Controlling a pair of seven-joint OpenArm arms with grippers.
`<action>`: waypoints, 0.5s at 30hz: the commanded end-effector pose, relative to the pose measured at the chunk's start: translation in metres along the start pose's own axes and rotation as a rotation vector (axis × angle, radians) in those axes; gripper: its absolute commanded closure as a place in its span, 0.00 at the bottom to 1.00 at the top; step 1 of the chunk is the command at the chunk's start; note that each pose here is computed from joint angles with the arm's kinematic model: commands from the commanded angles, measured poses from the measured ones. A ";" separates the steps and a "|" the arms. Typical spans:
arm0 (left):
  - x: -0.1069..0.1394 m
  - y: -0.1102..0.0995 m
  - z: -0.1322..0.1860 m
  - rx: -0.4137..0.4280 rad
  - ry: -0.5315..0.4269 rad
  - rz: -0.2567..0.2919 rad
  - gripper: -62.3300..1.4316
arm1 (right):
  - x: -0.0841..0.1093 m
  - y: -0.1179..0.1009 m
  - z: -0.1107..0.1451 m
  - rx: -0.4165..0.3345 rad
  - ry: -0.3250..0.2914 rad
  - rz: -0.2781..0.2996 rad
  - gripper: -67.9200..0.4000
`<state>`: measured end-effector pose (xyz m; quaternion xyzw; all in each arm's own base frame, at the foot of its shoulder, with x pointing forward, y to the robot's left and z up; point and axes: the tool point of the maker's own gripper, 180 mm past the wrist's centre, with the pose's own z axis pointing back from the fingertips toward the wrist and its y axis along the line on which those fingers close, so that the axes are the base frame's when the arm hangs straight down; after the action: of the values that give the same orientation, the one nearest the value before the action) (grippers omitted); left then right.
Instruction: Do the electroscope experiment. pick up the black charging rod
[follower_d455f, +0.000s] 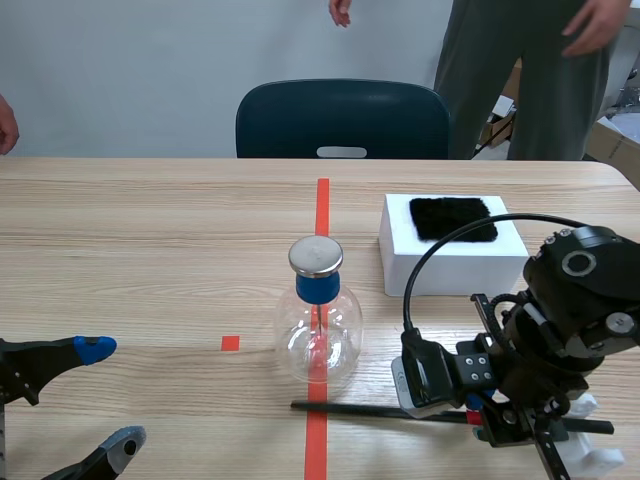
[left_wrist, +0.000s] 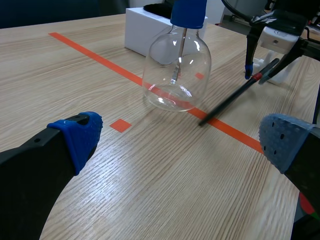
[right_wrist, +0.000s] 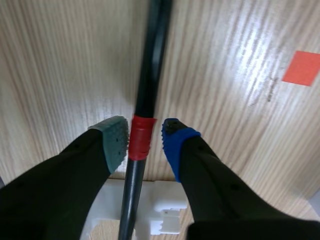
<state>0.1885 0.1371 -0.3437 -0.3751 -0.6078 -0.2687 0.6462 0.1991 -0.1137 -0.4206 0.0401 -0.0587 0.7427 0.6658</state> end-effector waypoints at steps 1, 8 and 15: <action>0.008 0.004 -0.001 0.007 -0.031 -0.009 0.00 | -0.001 -0.012 0.007 -0.032 -0.002 -0.005 0.81; 0.008 0.004 -0.001 0.007 -0.031 -0.009 0.00 | -0.001 -0.013 0.008 -0.035 -0.002 -0.007 0.91; 0.008 0.004 -0.001 0.007 -0.031 -0.009 0.00 | -0.001 -0.012 0.008 -0.031 -0.005 -0.010 0.99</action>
<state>0.1885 0.1371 -0.3437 -0.3752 -0.6080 -0.2686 0.6461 0.1975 -0.1106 -0.4194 0.0521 -0.0613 0.7355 0.6727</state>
